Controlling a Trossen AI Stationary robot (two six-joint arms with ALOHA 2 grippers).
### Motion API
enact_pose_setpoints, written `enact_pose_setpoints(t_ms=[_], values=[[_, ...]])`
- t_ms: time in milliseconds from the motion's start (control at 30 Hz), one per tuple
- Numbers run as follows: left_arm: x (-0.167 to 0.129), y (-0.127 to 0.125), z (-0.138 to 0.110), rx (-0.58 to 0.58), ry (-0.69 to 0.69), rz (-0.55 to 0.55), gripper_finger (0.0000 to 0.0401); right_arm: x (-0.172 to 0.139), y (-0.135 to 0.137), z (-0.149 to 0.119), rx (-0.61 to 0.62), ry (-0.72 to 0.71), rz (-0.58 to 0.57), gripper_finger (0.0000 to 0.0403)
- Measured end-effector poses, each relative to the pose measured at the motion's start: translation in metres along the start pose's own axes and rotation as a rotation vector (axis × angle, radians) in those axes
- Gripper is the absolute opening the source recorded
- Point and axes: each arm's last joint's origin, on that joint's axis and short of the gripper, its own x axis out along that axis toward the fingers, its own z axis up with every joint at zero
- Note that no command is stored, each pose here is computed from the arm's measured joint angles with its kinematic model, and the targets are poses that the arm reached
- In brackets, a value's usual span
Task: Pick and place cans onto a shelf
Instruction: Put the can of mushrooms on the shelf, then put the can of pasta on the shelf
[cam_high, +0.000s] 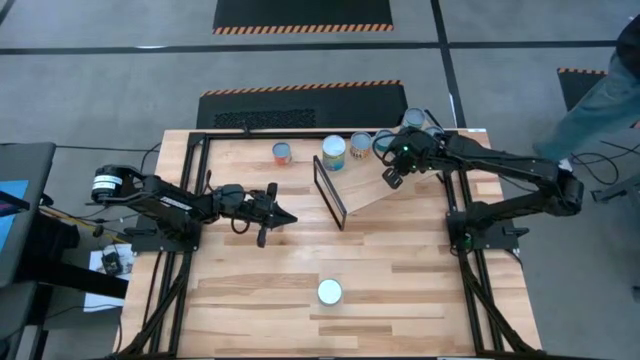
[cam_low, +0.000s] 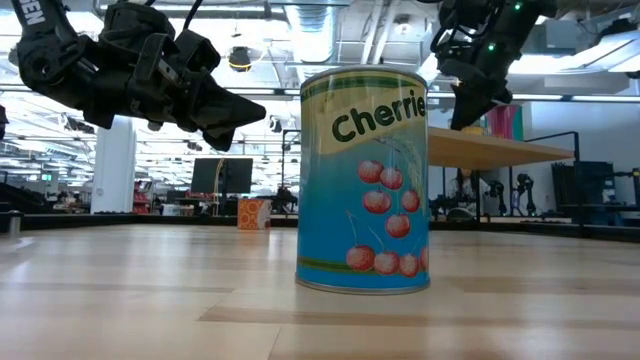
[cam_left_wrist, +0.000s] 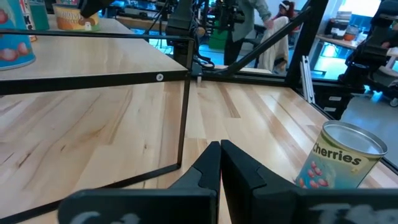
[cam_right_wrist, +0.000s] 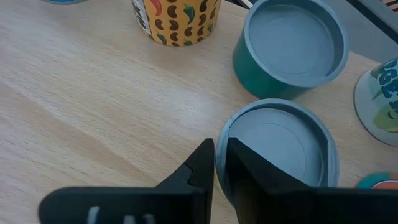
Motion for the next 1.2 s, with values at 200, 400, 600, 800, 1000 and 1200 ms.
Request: enact_pose_setpoints(t_ms=[200, 400, 600, 800, 1000, 1200], values=[[0.0, 0.0, 0.0, 0.0, 0.0, 0.0, 0.0, 0.0, 0.0, 0.0, 0.0, -0.005, 0.003, 0.0097], [0.0, 0.0, 0.0, 0.0, 0.0, 0.0, 0.0, -0.027, 0.007, 0.01, -0.052, -0.088, -0.017, 0.011], [0.0, 0.0, 0.0, 0.003, 0.0, 0.001, 0.0, -0.063, 0.029, -0.001, -0.158, -0.254, -0.038, 0.0067], [-0.001, 0.005, -0.003, -0.019, 0.022, 0.105, 0.0, -0.047, 0.056, -0.04, -0.199, -0.388, 0.066, 0.0011], [-0.007, 0.037, -0.006, -0.153, 0.096, 0.281, 0.0, -0.017, 0.082, -0.076, -0.179, -0.597, 0.242, 0.0011], [-0.015, 0.082, -0.002, -0.202, 0.318, 0.465, 0.0, -0.011, 0.091, -0.093, -0.201, -0.751, 0.331, 0.0011]])
